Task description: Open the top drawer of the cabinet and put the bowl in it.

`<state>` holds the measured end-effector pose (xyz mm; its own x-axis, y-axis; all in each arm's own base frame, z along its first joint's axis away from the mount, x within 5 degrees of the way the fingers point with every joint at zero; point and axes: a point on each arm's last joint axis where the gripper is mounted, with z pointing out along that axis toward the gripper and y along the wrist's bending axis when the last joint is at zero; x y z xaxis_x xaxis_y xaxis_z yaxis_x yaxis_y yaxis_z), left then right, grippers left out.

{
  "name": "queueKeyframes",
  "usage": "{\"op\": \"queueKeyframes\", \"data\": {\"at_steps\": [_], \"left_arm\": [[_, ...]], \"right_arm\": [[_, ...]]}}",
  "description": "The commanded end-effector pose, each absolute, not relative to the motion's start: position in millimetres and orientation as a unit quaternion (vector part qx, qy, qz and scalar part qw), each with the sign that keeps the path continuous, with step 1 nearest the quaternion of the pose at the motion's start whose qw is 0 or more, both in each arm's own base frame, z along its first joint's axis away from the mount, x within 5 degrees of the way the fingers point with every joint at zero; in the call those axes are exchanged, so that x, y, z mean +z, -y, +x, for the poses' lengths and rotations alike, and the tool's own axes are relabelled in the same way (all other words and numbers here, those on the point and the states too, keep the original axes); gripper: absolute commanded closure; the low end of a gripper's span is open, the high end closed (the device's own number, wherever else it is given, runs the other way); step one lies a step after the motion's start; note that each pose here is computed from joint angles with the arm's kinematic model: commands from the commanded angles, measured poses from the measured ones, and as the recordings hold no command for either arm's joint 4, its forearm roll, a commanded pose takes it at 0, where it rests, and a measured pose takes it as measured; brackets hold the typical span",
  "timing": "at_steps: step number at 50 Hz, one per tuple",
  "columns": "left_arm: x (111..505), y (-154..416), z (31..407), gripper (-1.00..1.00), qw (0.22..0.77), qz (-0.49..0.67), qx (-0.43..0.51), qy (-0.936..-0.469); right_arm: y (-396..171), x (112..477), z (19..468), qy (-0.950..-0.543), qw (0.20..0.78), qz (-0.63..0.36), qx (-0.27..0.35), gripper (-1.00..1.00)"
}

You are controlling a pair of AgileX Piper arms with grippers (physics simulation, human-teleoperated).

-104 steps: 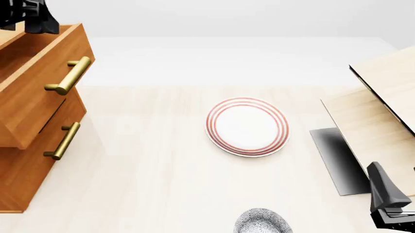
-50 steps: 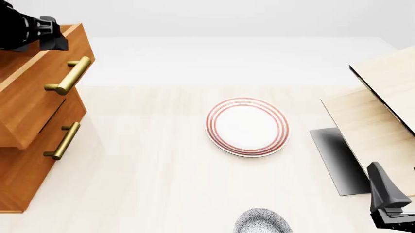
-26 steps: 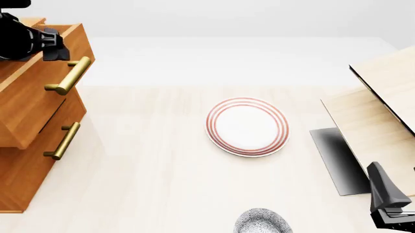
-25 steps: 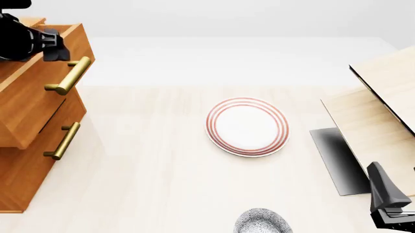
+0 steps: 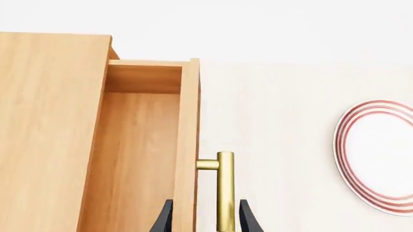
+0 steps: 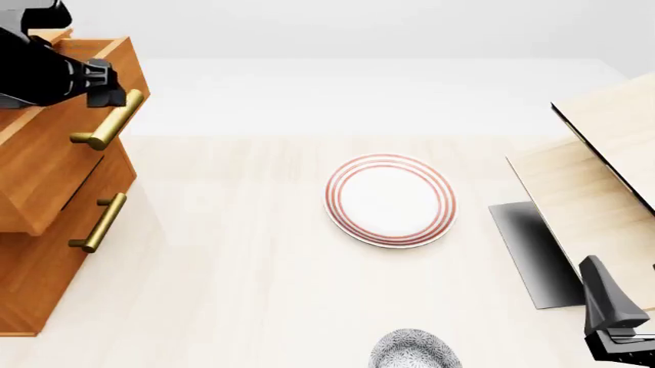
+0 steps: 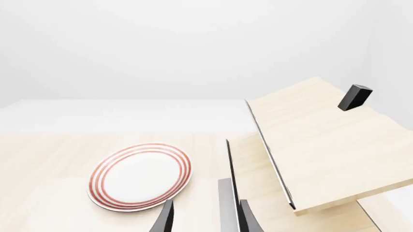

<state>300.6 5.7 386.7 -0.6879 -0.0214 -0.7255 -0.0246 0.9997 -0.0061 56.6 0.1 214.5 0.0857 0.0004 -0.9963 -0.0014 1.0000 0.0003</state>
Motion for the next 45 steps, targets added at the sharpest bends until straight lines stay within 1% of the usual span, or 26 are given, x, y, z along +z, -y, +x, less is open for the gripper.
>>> {"op": "queueKeyframes", "data": {"at_steps": [1,45], "left_arm": [[385.1,9.3,301.0,-1.00,0.392,0.007,-0.009,-0.920],[384.7,40.8,303.4,-1.00,0.386,0.047,-0.032,-0.921]], "right_arm": [[-0.1,214.4,56.5,-0.676,0.737,0.000,0.000,-1.00],[-0.1,214.3,56.5,-0.676,0.737,0.000,0.000,-1.00]]}}
